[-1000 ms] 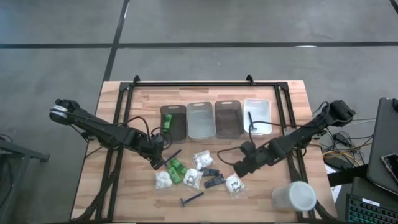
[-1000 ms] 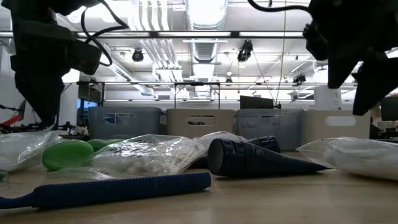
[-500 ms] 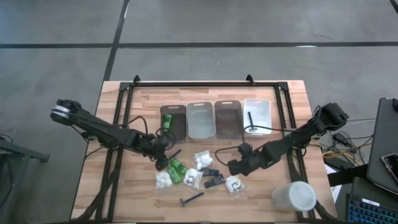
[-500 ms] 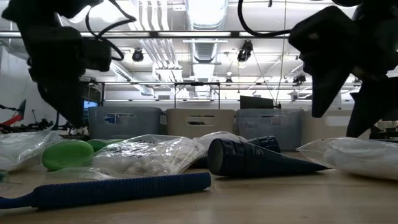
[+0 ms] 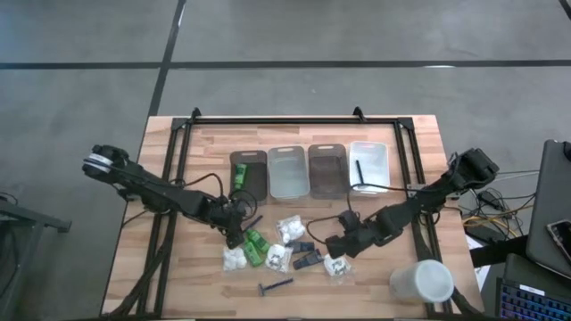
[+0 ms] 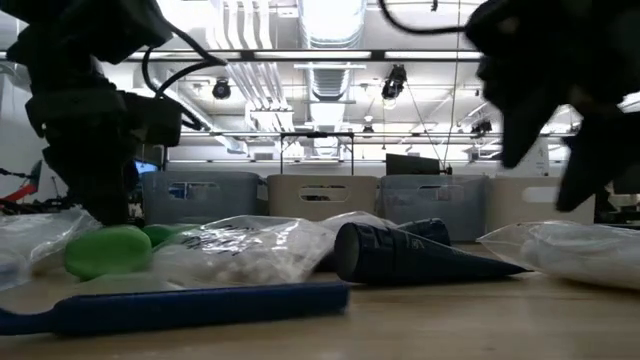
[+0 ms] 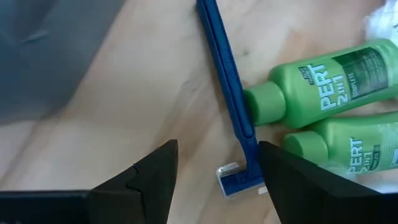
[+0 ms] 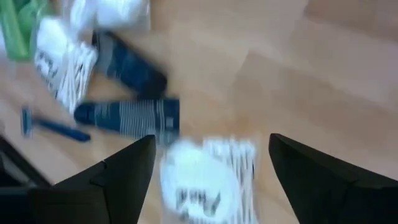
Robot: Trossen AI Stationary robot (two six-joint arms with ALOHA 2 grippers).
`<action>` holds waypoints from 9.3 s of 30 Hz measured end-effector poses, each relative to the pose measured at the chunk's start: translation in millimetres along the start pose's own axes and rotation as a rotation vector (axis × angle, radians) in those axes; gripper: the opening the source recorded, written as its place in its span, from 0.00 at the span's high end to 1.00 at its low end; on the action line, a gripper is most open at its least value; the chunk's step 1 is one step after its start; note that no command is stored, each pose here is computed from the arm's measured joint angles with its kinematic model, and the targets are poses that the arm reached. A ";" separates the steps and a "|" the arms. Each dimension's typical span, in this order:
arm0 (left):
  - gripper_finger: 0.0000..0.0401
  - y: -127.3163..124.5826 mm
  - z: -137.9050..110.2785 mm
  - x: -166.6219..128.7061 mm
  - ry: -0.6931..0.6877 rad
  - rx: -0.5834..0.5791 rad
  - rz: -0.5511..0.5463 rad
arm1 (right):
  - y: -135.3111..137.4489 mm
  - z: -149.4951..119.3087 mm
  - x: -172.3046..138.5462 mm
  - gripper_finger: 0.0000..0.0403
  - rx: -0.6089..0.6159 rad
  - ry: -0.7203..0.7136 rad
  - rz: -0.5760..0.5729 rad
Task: Pick & Place Travel size toiletries
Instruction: Put the top razor into the white bin, then put the top shampoo into the left black bin
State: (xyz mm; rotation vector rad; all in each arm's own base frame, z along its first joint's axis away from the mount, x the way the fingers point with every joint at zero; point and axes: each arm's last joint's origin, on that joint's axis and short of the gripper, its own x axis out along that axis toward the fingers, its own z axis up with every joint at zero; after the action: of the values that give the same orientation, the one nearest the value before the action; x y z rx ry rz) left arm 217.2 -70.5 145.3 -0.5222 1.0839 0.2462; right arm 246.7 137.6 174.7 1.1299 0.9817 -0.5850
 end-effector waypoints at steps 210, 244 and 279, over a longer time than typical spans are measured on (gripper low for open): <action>0.39 -28.5 65.5 -118.0 -0.585 -0.083 -0.333 | -19.2 134.0 -138.6 0.90 0.042 -0.510 -0.401; 0.39 -26.4 60.4 -114.2 -0.535 -0.041 -0.292 | -76.5 192.7 -105.4 0.49 0.170 -0.248 -0.431; 0.39 -26.4 57.3 -112.7 -0.484 -0.001 -0.306 | -1.5 188.3 -136.2 0.83 0.151 -0.698 -0.084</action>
State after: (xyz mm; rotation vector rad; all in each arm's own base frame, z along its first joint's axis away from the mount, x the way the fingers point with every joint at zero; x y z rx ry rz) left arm 221.7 -56.6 273.6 -0.5846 0.5251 0.0948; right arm 245.7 -49.7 312.3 0.9109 0.3842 -1.0467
